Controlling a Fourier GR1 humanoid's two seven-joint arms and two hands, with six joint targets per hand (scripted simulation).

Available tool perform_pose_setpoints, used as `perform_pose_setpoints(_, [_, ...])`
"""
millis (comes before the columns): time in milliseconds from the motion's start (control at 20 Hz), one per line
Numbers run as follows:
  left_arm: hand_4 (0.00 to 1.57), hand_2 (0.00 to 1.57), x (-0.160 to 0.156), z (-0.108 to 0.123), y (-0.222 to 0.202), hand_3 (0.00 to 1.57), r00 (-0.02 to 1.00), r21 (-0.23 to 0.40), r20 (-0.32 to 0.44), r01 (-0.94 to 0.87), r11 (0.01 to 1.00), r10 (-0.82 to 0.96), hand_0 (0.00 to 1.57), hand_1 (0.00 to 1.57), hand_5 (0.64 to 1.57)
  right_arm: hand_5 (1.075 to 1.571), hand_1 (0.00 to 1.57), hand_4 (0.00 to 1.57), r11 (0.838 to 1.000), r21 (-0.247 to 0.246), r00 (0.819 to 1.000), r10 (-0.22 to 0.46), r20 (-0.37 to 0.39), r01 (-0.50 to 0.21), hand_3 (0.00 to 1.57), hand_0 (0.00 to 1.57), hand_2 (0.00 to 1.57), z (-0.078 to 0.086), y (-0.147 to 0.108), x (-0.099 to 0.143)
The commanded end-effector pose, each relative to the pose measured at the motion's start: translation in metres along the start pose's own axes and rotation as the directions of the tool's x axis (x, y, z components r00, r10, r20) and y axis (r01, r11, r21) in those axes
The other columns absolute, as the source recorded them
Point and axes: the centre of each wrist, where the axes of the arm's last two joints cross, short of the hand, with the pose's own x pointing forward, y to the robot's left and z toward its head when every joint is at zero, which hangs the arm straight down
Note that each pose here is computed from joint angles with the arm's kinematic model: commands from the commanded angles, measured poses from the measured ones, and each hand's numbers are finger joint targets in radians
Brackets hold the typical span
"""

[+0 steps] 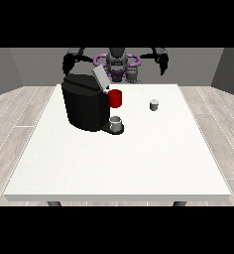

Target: Insert the coffee pod into the coffee machine and close the lid

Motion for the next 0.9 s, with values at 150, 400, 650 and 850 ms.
perform_pose_setpoints(150, [0.00, 0.00, 0.014, -0.022, 0.033, 0.00, 0.974, -0.010, 0.045, 0.221, 0.975, -0.220, 0.00, 0.00, 1.571, 1.571, 0.00, 0.17, 0.999, -0.024, 0.995, -0.045, 0.089, 0.047, 0.00, 0.00, 0.00, -0.011, -0.001, 0.000])
perform_pose_setpoints(400, [0.00, 0.00, 0.017, -0.039, 0.058, 0.00, 0.974, -0.022, -0.082, 0.209, 0.978, -0.210, 0.00, 0.00, 1.571, 1.571, 0.00, 0.17, 0.997, 0.008, 0.993, -0.080, 0.089, 0.080, 0.00, 0.00, 0.00, -0.020, 0.004, 0.016])
perform_pose_setpoints(650, [0.00, 0.00, 0.023, -0.071, 0.077, 0.00, 0.966, -0.017, -0.126, 0.224, 0.974, -0.225, 0.00, 0.00, 1.571, 1.571, 0.00, 0.23, 0.998, 0.032, 0.993, -0.056, 0.105, 0.053, 0.00, 0.00, 0.00, -0.015, 0.030, 0.015])
perform_pose_setpoints(850, [0.00, 0.00, 0.025, -0.088, 0.081, 0.00, 0.956, -0.004, -0.114, 0.271, 0.963, -0.269, 0.00, 0.00, 1.571, 1.571, 0.00, 0.26, 0.995, 0.048, 0.981, -0.095, 0.171, 0.088, 0.00, 0.00, 0.00, -0.032, 0.034, 0.020])
